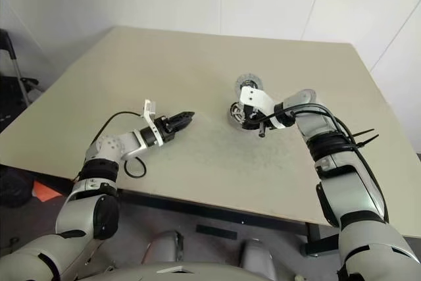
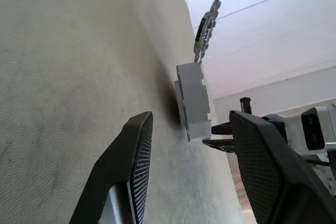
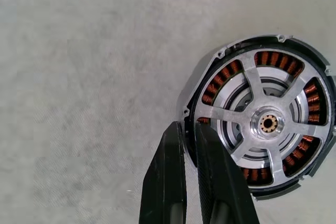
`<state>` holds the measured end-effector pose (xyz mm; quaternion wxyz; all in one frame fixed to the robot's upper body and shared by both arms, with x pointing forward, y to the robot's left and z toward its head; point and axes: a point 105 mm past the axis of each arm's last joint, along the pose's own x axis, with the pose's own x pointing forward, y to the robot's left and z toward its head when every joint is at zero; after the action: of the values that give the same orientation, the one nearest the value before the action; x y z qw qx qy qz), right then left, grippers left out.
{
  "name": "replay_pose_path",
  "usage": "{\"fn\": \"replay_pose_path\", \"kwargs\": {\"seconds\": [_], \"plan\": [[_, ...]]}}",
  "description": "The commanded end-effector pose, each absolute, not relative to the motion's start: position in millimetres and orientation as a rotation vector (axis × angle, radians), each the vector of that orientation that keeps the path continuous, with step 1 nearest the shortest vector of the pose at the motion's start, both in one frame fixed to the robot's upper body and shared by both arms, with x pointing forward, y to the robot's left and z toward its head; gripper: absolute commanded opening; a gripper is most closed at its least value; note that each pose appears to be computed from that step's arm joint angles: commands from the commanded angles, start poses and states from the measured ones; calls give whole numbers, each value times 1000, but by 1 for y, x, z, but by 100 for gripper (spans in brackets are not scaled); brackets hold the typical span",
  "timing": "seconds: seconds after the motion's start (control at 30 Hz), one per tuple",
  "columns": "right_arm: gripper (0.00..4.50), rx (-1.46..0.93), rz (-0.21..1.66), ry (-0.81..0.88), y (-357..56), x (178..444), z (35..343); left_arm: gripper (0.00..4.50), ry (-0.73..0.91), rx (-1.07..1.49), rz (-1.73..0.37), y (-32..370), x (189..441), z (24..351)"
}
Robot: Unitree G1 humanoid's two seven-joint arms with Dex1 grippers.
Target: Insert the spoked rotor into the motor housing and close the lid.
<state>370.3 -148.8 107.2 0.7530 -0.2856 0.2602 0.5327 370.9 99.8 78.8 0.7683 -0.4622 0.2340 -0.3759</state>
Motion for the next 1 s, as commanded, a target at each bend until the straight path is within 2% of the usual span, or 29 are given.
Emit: {"fn": "replay_pose_path", "kwargs": {"seconds": [0.03,0.33,0.57,0.73,1.0], "plan": [[5,-444,1134,541,-147,361,142,245,457,-974,-873,98,369,94],[5,-23,904,744,-135,348,144,245,450,-961,-855,104,368,93],[5,215,653,916,-125,349,120,245,447,-958,-826,111,368,90],[5,297,521,916,-115,361,111,245,454,-957,-808,115,365,86],[5,410,399,866,-90,377,125,245,462,-956,-795,115,362,82]]}}
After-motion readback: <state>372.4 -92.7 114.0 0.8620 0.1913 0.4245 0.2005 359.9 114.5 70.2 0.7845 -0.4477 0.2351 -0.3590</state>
